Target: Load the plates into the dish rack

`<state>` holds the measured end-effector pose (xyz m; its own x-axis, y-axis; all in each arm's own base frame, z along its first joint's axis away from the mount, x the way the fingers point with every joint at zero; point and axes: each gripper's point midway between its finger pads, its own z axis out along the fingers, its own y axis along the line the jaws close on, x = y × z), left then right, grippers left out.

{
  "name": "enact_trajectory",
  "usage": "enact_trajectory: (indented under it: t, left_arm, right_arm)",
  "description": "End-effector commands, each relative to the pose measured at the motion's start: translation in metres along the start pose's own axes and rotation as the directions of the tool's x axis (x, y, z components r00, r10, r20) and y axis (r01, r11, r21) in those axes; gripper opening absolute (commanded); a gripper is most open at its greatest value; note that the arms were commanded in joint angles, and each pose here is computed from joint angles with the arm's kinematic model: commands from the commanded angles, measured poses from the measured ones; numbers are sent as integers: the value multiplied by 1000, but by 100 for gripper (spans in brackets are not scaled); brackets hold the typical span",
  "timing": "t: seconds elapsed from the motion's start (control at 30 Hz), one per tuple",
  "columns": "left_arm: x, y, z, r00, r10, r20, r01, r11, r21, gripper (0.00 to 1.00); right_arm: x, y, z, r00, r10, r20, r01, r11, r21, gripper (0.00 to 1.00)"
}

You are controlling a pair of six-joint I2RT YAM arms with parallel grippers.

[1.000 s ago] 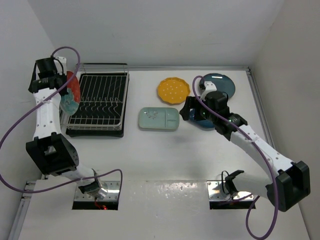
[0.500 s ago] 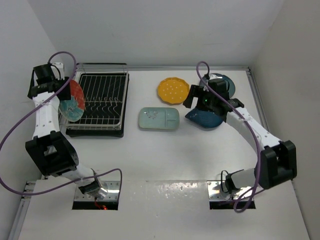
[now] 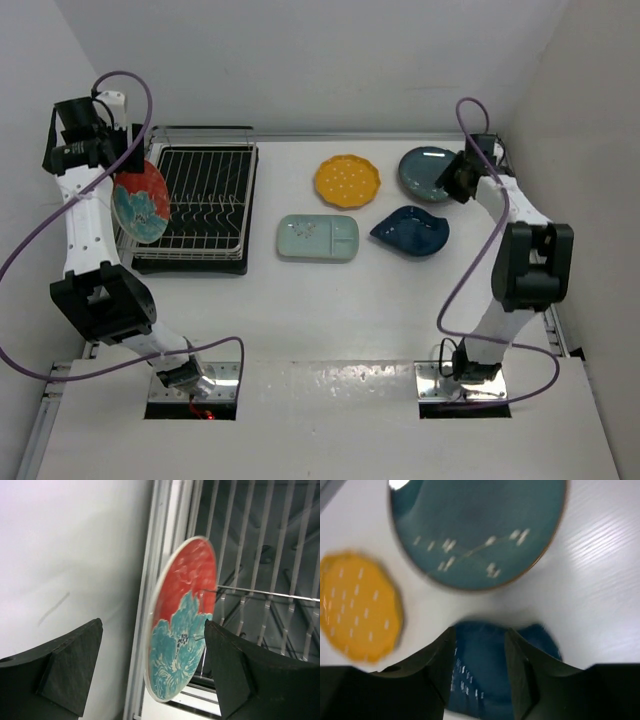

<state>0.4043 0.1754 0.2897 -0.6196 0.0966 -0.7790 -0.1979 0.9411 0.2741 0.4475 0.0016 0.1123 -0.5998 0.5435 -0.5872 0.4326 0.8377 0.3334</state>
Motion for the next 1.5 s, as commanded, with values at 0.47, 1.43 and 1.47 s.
enact_trajectory:
  t: [0.47, 1.43, 1.47]
  left_arm:
    - [-63, -13, -67, 980, 105, 168, -126, 984, 124, 89]
    - [-79, -130, -64, 965, 60, 255, -201, 794, 574, 82]
    - [-79, -137, -69, 960, 72, 269, -223, 780, 585, 82]
  right_arm:
    - [-44, -80, 130, 945, 326, 28, -327, 941, 89, 81]
    - [-121, 96, -89, 837, 237, 493, 31, 879, -475, 0]
    - [-114, 100, -102, 839, 230, 493, 49, 871, -490, 0]
